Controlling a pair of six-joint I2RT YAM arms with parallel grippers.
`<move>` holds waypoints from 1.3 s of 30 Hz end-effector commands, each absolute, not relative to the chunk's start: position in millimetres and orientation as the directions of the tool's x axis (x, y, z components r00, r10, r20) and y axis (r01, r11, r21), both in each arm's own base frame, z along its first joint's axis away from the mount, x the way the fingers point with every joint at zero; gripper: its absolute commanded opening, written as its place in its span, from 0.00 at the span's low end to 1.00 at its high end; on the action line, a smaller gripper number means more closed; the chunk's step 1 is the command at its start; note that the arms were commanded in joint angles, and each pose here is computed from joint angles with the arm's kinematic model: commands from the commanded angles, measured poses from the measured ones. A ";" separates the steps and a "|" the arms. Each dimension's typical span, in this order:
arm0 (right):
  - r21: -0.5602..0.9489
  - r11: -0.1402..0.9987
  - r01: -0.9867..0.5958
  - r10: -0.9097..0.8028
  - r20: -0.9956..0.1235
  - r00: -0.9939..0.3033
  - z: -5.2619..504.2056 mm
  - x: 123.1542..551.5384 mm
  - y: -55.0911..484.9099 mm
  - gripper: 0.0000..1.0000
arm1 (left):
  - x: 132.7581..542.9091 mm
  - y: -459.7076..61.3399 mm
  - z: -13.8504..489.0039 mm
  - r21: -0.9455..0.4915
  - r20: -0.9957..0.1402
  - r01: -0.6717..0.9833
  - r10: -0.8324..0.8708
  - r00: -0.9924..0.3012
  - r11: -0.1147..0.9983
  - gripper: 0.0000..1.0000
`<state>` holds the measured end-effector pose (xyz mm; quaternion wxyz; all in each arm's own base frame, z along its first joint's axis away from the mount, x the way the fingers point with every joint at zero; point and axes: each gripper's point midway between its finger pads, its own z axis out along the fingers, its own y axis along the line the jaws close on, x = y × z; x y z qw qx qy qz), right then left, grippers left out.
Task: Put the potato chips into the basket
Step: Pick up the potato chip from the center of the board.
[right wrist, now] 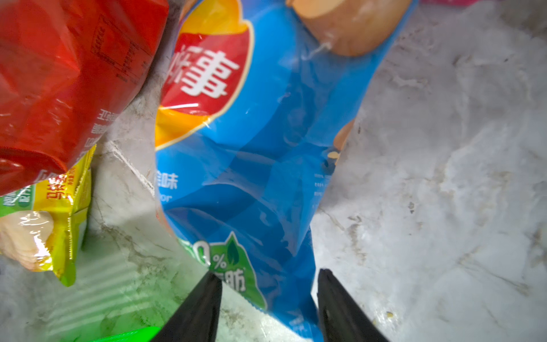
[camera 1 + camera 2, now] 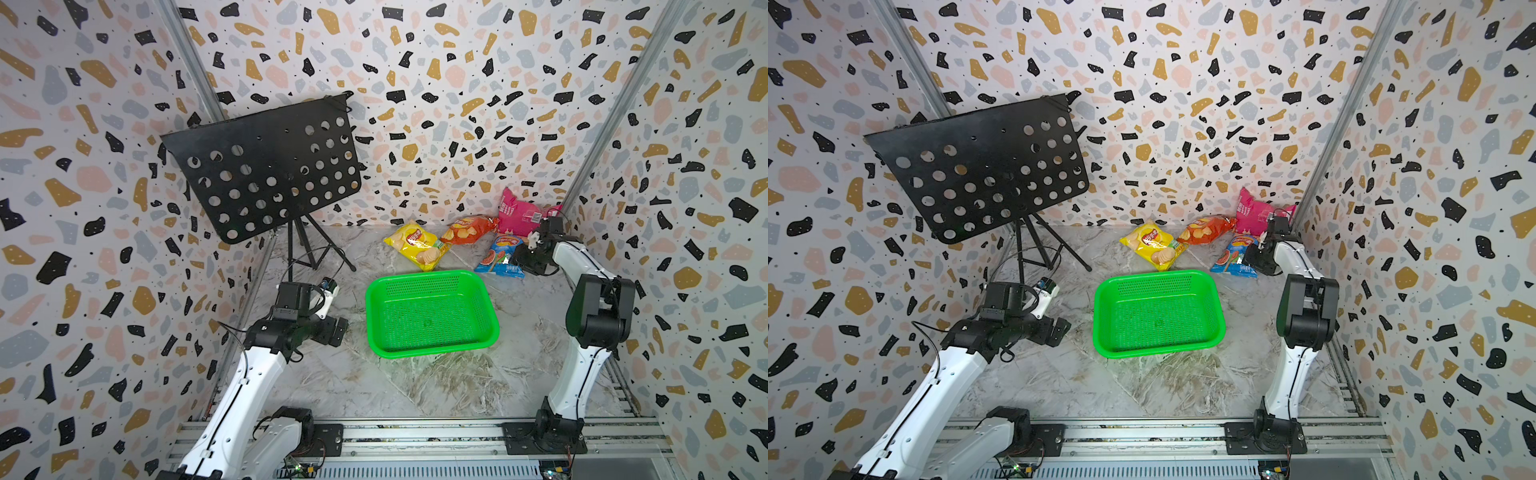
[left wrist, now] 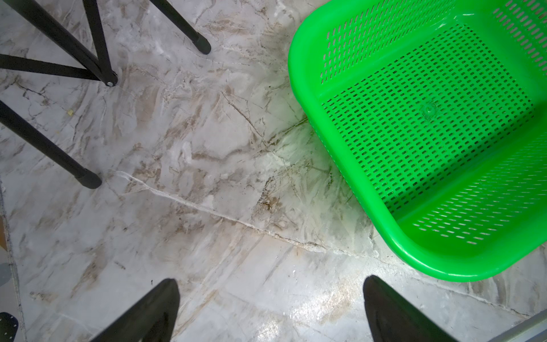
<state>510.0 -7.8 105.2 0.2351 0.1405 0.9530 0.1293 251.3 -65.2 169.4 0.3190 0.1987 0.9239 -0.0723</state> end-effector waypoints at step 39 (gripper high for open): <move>0.077 0.990 0.121 0.143 -0.602 -0.785 240.9 472.4 -2.7 0.00 | 250.1 -65.4 168.5 -0.007 -0.622 0.423 0.327 -0.711 0.906 1.00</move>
